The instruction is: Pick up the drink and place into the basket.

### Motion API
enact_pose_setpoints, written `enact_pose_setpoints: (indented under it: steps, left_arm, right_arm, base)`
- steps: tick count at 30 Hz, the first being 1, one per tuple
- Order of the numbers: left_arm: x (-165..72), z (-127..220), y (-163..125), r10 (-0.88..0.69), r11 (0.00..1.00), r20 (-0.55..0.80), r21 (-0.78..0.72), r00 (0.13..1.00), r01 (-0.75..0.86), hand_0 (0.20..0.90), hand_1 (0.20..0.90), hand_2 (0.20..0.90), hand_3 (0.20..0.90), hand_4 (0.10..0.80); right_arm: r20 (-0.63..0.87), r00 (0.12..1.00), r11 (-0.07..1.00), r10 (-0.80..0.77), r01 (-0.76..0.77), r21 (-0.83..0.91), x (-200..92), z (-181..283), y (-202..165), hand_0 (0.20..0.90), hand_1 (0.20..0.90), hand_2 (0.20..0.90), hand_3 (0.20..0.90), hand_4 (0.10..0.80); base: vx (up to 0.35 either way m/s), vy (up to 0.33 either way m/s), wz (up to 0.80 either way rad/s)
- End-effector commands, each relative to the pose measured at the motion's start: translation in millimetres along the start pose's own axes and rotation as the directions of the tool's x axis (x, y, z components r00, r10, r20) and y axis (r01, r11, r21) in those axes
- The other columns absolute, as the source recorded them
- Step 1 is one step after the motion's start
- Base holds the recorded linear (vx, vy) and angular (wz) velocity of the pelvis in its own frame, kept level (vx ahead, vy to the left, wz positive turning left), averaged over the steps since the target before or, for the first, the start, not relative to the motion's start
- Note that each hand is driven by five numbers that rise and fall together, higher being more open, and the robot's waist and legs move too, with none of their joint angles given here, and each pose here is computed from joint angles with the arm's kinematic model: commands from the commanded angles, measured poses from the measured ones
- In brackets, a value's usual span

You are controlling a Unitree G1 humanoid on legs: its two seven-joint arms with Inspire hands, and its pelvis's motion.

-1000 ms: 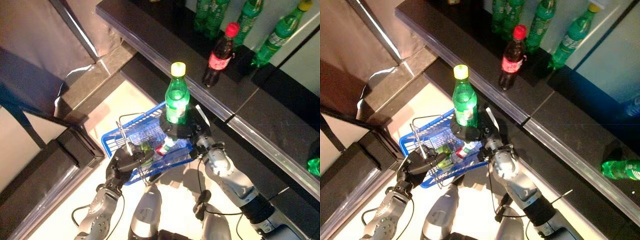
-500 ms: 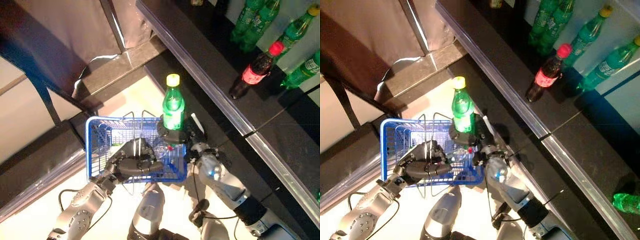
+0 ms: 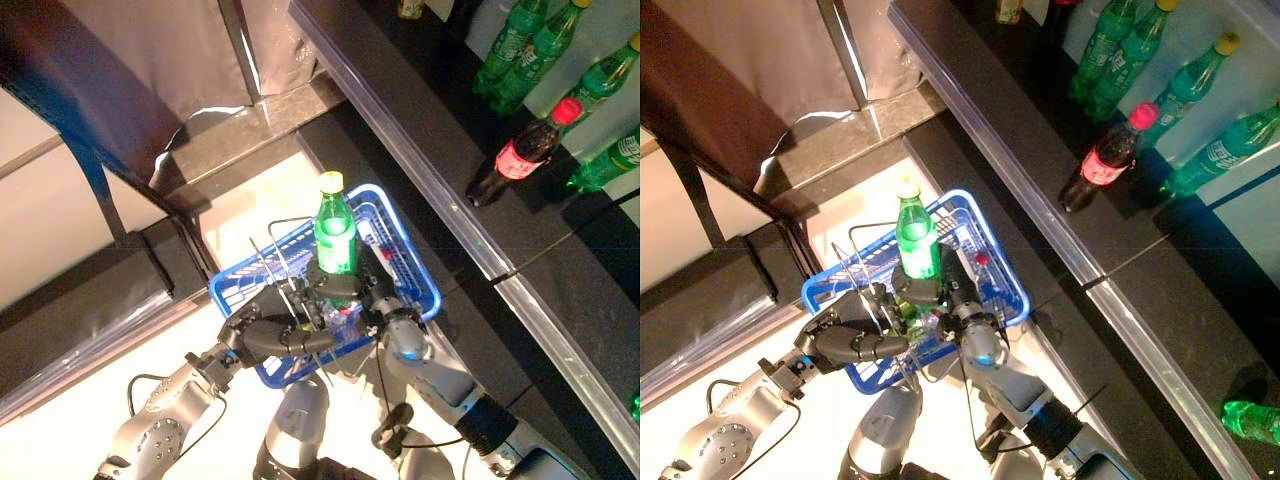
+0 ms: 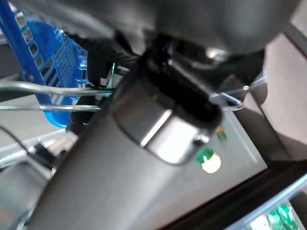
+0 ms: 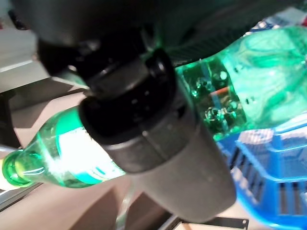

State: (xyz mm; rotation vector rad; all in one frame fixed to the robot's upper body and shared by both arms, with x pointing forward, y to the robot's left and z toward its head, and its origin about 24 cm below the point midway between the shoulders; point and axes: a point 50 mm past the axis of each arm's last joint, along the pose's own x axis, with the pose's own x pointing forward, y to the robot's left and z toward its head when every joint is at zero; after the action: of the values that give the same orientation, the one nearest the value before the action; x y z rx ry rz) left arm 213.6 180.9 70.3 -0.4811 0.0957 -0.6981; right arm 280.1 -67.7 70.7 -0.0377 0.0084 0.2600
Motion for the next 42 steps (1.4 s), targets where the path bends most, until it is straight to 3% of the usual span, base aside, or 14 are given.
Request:
enact_pose_setpoints:
  steps: [1,10,21,33,42]
  left_arm:
    - [-3,91,-75,-0.524,0.85,0.437,0.321,0.731,0.418,0.3,0.3,0.3,0.2,0.1]
    - [-6,95,-83,-0.623,0.781,0.415,0.371,0.663,0.502,0.3,0.3,0.3,0.2,0.1]
    - [-6,101,-102,-0.753,0.658,0.357,0.441,0.553,0.611,0.3,0.3,0.3,0.2,0.1]
    - [1,101,-110,-0.759,0.649,0.343,0.466,0.553,0.602,0.3,0.3,0.3,0.2,0.1]
    - [4,99,-114,-0.784,0.619,0.327,0.459,0.527,0.637,0.3,0.3,0.3,0.2,0.1]
  right_arm:
    - [0.259,0.965,0.989,0.035,-0.071,0.13,-2,42,33,0.3,0.3,0.3,0.2,0.1]
    - [0.147,0.989,0.986,-0.03,0.005,0.167,0,12,32,0.3,0.3,0.3,0.2,0.1]
    - [0.012,1.0,0.988,0.007,-0.008,0.153,-5,-24,45,0.3,0.3,0.3,0.2,0.1]
    - [-0.06,0.998,0.988,0.0,0.009,0.157,-2,-40,53,0.3,0.3,0.3,0.2,0.1]
    - [-0.244,0.97,0.923,0.015,0.08,0.376,-4,-69,59,0.3,0.3,0.3,0.2,0.1]
  base:
    - [0.013,-0.014,0.08]
    - [0.003,-0.004,0.01]
    - [0.007,0.002,0.03]
    - [-0.001,-0.001,0.0]
    - [0.001,-0.004,0.03]
